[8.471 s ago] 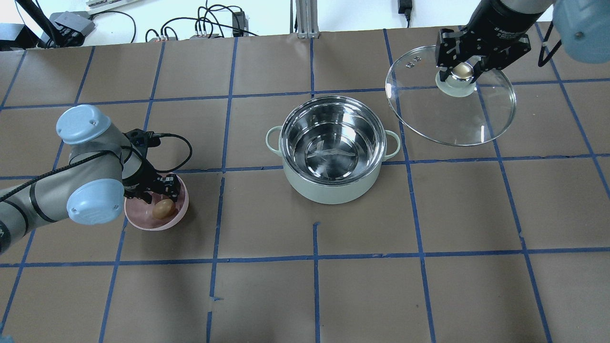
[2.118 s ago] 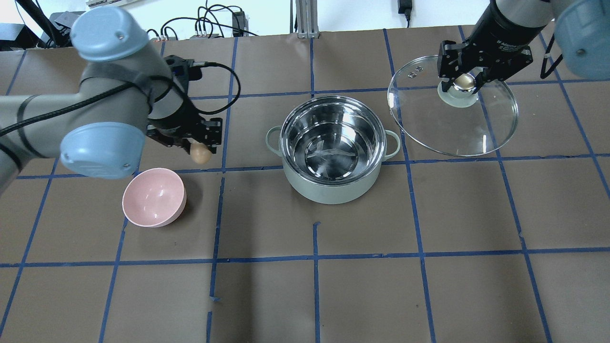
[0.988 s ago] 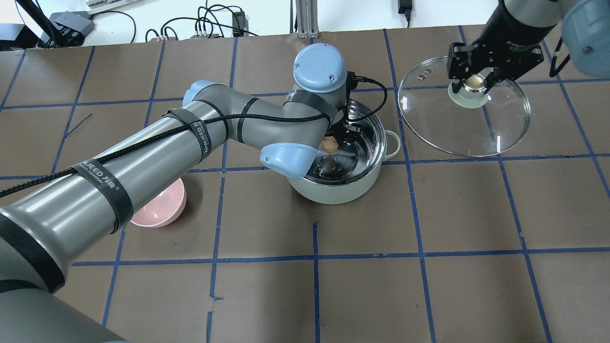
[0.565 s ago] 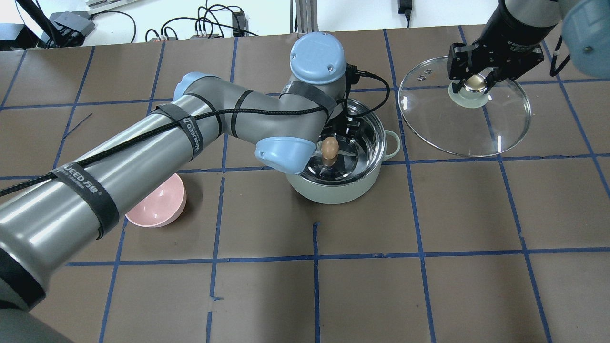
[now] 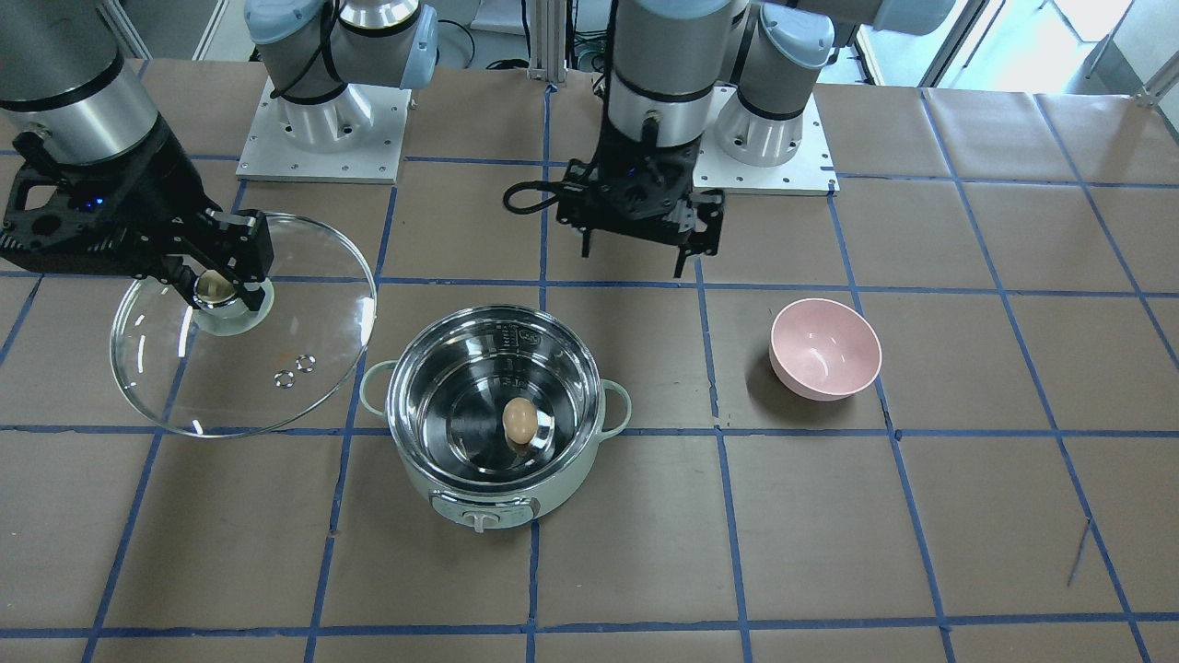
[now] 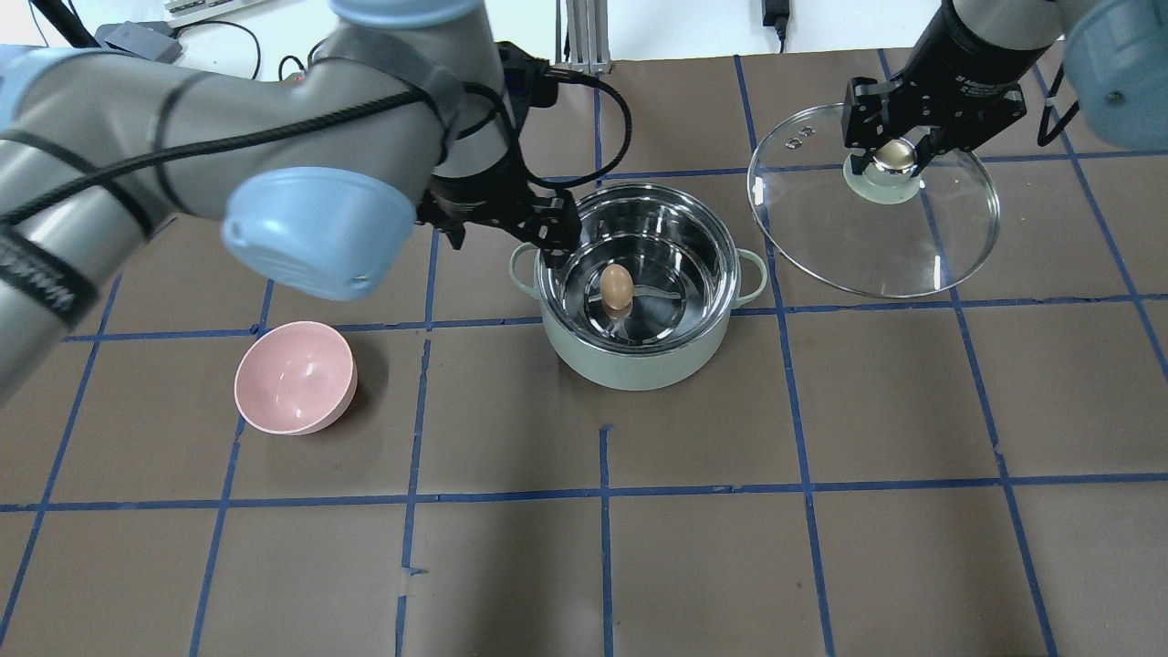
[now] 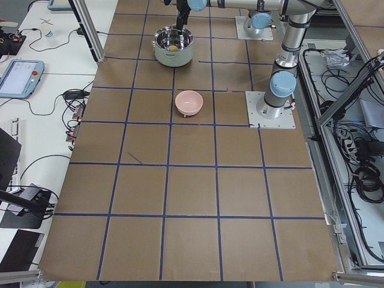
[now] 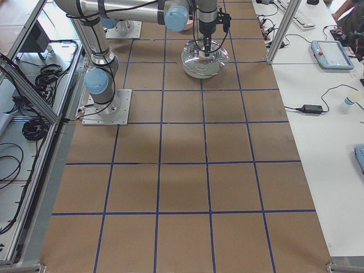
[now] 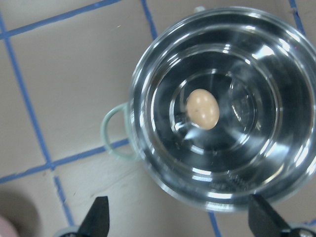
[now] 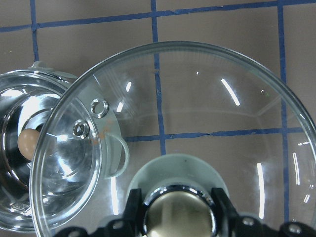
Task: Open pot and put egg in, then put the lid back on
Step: 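Raise the left gripper away while the right gripper lowers the lid onto the pot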
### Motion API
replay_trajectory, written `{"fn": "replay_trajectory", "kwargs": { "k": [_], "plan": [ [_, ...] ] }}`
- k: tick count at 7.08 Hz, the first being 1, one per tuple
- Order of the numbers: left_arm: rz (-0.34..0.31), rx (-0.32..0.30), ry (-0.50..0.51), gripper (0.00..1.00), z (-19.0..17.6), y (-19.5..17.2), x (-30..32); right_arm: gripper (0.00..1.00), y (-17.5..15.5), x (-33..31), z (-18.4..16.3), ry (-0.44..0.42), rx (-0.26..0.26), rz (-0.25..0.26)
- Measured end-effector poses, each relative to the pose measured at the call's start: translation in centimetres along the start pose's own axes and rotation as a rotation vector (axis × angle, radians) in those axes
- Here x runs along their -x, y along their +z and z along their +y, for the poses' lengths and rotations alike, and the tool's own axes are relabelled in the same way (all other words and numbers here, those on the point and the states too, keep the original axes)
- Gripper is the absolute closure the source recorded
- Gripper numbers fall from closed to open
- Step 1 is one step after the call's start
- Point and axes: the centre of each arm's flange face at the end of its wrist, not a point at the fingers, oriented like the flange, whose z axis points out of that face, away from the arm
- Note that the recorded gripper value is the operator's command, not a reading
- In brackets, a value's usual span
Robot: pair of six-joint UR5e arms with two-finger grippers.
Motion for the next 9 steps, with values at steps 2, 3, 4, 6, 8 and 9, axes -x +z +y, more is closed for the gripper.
{"fn": "replay_trajectory", "kwargs": {
  "k": [2, 3, 4, 6, 8, 9],
  "plan": [
    [0.002, 0.038, -0.096, 0.0, 2.0, -2.8, 6.0, 0.54, 1.1, 5.4, 0.1, 0.023, -0.03, -0.012],
    [0.008, 0.063, -0.117, 0.0, 2.4, -3.3, 7.0, 0.54, 2.1, 8.7, 0.2, 0.031, -0.038, -0.019],
    [0.017, 0.08, -0.125, 0.0, 2.7, -3.6, 7.3, 0.53, 3.2, 11.9, 0.4, 0.046, -0.037, -0.025],
    [0.023, 0.09, -0.127, 0.0, 3.2, -3.6, 7.4, 0.52, 6.2, 17.4, 1.2, 0.066, -0.034, -0.037],
    [0.023, 0.092, -0.128, 0.0, 3.4, -3.5, 7.4, 0.52, 8.4, 20.2, 1.7, 0.065, -0.033, -0.044],
    [0.023, 0.09, -0.129, 0.0, 3.5, -3.6, 7.4, 0.52, 8.8, 20.5, 1.8, 0.063, -0.028, -0.043]
  ]
}}
